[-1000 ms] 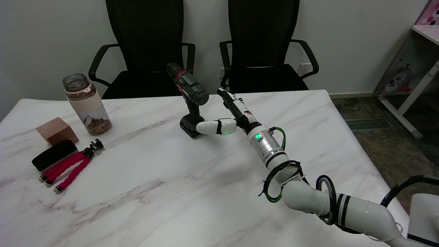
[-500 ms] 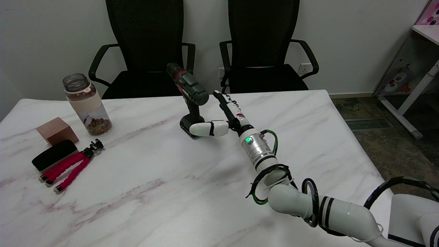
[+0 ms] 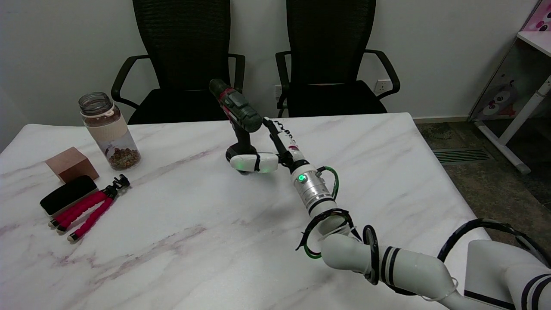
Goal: Pick up the power screwdriver.
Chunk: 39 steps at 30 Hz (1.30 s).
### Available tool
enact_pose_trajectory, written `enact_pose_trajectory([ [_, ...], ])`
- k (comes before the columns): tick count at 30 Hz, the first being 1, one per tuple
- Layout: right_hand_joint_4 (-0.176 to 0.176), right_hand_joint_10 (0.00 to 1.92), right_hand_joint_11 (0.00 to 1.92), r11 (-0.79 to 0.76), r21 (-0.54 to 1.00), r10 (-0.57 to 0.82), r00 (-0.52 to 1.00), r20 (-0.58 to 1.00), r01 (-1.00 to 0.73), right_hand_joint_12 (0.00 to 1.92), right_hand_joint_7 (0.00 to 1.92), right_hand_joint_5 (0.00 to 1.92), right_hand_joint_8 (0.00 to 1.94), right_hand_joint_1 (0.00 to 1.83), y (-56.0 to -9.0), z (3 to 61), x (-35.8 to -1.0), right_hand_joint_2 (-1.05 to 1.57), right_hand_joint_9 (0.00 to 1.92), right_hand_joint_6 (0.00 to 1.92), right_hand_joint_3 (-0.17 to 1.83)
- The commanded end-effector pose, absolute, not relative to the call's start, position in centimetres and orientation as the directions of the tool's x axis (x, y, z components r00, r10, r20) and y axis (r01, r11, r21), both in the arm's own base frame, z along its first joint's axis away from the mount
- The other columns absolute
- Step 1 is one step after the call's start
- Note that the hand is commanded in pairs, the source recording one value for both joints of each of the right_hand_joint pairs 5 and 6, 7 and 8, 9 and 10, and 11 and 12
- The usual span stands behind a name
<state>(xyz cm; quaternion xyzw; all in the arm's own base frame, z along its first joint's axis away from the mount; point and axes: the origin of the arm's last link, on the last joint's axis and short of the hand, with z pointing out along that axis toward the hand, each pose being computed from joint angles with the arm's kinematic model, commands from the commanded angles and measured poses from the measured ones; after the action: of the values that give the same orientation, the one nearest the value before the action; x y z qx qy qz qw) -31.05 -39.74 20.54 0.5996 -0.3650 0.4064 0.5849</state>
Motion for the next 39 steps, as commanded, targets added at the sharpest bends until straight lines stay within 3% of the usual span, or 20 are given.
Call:
enact_pose_trajectory([
  [1,-0.139,0.00,0.08,-0.066,0.369,0.037,0.368,0.929,-0.927,0.08,0.00,0.00,0.00,0.66,-41.4,18.0,-30.8,-0.03,0.00,0.00,0.12],
  [39,-0.046,0.00,0.10,0.000,0.221,0.001,0.221,0.975,-0.975,0.10,0.00,0.00,0.00,0.62,-44.2,17.6,-32.7,-0.10,0.00,0.00,0.13],
])
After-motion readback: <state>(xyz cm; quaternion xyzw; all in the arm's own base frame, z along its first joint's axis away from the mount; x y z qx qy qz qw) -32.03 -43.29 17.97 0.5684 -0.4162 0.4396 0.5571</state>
